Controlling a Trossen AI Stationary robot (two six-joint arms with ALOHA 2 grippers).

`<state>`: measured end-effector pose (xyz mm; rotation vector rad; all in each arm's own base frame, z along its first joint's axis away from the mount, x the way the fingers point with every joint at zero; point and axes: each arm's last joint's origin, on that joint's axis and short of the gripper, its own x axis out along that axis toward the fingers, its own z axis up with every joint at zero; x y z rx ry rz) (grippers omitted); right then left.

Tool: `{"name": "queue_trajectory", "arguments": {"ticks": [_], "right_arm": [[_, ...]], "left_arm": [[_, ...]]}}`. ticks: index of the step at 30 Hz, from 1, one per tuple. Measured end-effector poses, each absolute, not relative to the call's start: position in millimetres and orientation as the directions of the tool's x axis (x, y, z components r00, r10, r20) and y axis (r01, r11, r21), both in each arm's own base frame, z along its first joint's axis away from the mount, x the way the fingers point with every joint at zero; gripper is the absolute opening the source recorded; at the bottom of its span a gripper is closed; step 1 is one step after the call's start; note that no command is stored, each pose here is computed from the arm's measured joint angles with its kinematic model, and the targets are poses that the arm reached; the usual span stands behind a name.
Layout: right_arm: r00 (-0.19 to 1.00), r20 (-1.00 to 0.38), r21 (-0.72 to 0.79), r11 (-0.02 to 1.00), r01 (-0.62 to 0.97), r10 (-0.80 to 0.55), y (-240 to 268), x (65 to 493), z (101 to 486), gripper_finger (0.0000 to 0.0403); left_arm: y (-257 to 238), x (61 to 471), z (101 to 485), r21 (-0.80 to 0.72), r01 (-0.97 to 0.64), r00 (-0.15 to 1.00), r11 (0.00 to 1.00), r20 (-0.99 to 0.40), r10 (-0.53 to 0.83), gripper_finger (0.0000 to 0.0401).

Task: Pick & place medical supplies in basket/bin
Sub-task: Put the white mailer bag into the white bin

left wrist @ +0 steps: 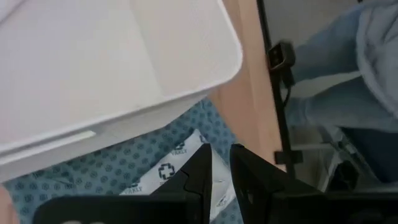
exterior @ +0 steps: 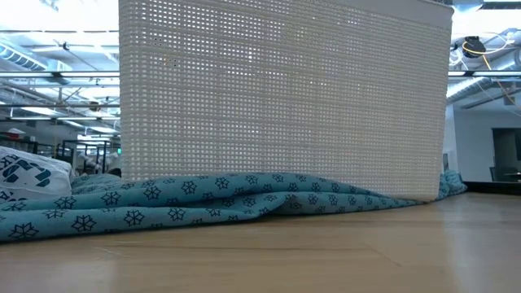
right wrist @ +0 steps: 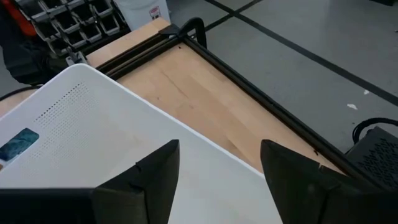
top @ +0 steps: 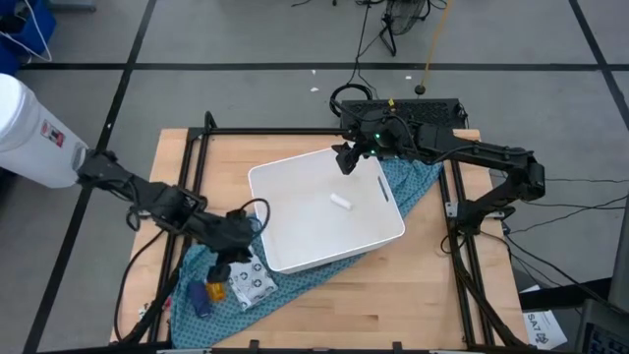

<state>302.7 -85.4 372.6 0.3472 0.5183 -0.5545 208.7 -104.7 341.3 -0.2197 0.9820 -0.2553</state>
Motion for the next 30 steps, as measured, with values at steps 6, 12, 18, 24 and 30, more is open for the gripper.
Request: {"name": "queue_trajectory", "arguments": {"ticks": [6, 12, 18, 24, 30], "right_arm": [[0.728, -0.551, 0.172, 0.798, 0.578, -0.408, -85, 303, 373, 0.0213], [0.729, -0.549, 0.155, 0.807, 0.57, -0.409, -86, 303, 373, 0.021], [0.717, -0.545, 0.134, 0.8, 0.585, -0.434, -86, 302, 373, 0.021], [0.728, -0.529, 0.141, 0.8, 0.583, -0.437, -87, 303, 375, 0.021], [0.733, -0.52, 0.145, 0.801, 0.581, -0.438, -87, 304, 375, 0.021]], "left_arm": [[-112, 214, 330, -0.304, 0.158, 0.437, 0.939, -0.832, -0.343, 0.0062], [-121, 212, 319, -0.233, 0.199, 0.373, 0.952, -0.88, -0.293, 0.0062], [-129, 213, 323, -0.202, 0.233, 0.449, 0.951, -0.845, -0.289, 0.0063], [-126, 221, 326, -0.173, 0.132, 0.54, 0.976, -0.813, -0.217, 0.0063], [-127, 223, 327, -0.204, 0.056, 0.579, 0.977, -0.791, -0.199, 0.0063]]}}
